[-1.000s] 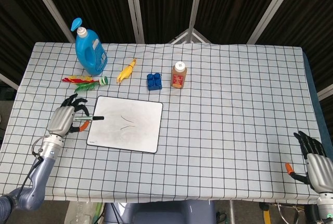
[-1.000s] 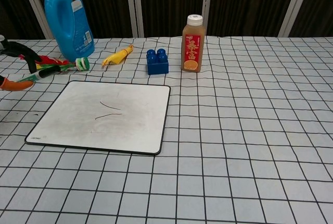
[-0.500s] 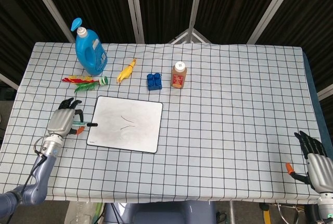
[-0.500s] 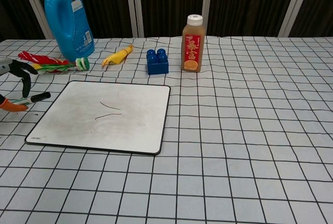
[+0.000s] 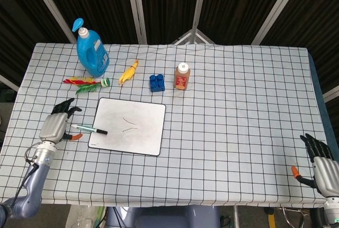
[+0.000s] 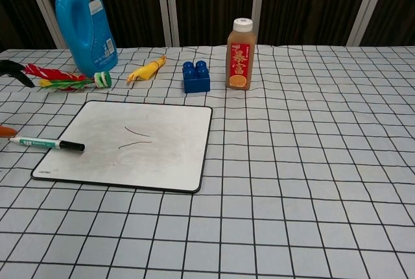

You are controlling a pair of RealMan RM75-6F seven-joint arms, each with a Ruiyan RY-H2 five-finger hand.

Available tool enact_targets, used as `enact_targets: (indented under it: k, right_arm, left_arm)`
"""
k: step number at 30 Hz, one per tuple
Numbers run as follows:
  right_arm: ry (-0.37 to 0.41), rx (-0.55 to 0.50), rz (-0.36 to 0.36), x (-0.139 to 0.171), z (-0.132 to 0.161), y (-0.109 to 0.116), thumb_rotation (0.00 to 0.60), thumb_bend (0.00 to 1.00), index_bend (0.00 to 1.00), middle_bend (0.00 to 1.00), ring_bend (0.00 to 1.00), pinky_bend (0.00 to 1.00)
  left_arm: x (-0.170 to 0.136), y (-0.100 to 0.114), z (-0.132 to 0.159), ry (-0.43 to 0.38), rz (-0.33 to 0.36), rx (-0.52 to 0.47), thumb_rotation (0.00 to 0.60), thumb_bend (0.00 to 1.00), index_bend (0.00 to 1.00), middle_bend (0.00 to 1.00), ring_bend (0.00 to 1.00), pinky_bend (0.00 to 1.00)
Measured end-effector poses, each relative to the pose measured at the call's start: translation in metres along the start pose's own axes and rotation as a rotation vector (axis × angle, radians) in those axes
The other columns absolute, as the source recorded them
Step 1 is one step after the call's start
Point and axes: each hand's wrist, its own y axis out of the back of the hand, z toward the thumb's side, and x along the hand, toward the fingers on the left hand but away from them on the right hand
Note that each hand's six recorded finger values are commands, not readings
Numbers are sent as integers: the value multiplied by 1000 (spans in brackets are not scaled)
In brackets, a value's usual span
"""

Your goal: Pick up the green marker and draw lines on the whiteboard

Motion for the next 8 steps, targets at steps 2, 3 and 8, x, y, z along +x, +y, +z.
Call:
enact_targets:
  k: [2, 3, 8]
  right_arm:
    - [5, 10, -1, 0, 0, 0, 600, 354, 0, 0, 0, 0]
    - [9, 17, -2, 0, 0, 0, 600, 354, 0, 0, 0, 0]
    - [27, 40, -6, 0, 2, -1, 600, 354, 0, 0, 0, 0]
  left_arm:
    - [-11, 9, 2, -7, 21, -20, 600, 134, 34, 0, 0, 0]
    - [-16, 13, 2, -11, 34, -26, 600, 134, 33, 0, 0, 0]
    - [-58, 38, -6, -18, 124, -9, 600, 133, 19, 0, 0, 0]
